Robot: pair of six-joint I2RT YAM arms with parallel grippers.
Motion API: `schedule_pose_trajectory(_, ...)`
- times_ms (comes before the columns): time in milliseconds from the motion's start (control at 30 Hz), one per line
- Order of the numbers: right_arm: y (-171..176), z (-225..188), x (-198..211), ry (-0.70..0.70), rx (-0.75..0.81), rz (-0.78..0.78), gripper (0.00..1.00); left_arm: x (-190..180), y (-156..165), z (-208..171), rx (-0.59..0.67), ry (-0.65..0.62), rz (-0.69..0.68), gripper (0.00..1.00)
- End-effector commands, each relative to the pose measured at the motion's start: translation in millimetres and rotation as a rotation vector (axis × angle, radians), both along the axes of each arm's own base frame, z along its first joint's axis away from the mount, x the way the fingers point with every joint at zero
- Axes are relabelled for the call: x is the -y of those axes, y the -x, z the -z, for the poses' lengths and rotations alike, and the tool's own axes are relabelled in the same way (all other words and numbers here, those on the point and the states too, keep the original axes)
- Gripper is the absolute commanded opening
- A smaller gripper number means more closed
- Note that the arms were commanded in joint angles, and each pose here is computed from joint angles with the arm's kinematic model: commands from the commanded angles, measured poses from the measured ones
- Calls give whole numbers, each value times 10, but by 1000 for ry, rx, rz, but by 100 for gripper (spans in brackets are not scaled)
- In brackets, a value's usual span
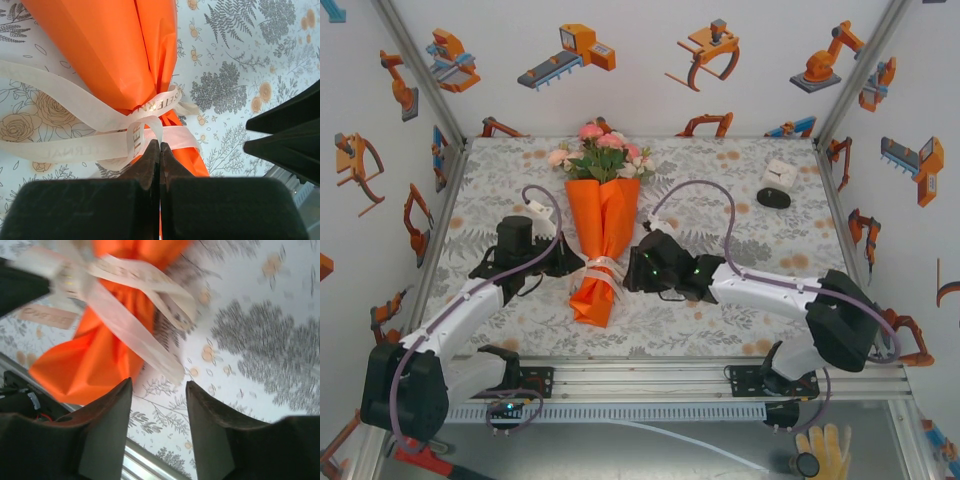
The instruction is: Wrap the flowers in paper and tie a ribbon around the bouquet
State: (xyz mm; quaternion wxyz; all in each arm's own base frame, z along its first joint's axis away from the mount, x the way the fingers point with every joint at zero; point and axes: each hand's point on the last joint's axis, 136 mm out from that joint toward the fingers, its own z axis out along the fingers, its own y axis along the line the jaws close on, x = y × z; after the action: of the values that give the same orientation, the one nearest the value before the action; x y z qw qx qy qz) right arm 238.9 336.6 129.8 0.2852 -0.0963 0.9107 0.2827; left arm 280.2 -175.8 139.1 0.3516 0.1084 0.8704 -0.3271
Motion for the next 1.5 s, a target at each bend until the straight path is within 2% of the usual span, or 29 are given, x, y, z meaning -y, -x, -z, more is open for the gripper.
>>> schedule_pose_trajectory(0,-176,-144,-111,130,190,-198,53,98,-33,-185,54,24,56,0)
schedule_pose_trajectory(67,-383,-49,-112,118,152,-206,53,128,-16,-180,51,25,82,0)
schedule_pose_trajectory(133,-490,36,-174,47,114,-258,53,149,-11,-183,51,25,100,0)
schedule_pose_trajectory(233,-489,201,-339,33,109,-398,55,162,-4,-187,50,16,112,0)
schedule_pose_trajectory(333,-526,342,-453,0,84,-456,55,169,-5,-217,61,17,114,0)
schedule_pose_trajectory(433,-607,388,-518,-62,61,-442,50,167,-7,-245,72,15,111,0)
schedule_pose_trajectory(667,-676,547,-490,-38,59,-403,40,154,2,-279,85,12,106,0)
schedule_pose_trajectory(767,-666,515,-490,-54,76,-405,39,147,1,-279,85,8,104,0)
schedule_pose_trajectory(833,-699,483,-469,-46,94,-395,27,154,9,-273,82,11,110,0)
schedule_pose_trajectory(1033,-664,294,-499,-68,94,-440,7,168,21,-100,59,-4,124,0)
schedule_pose_trajectory(1333,-603,-306,-651,-190,113,-484,4,419,137,-71,87,56,249,0)
schedule_pose_trajectory(1467,-552,-450,-711,-248,118,-495,4,494,147,-57,78,62,278,0)
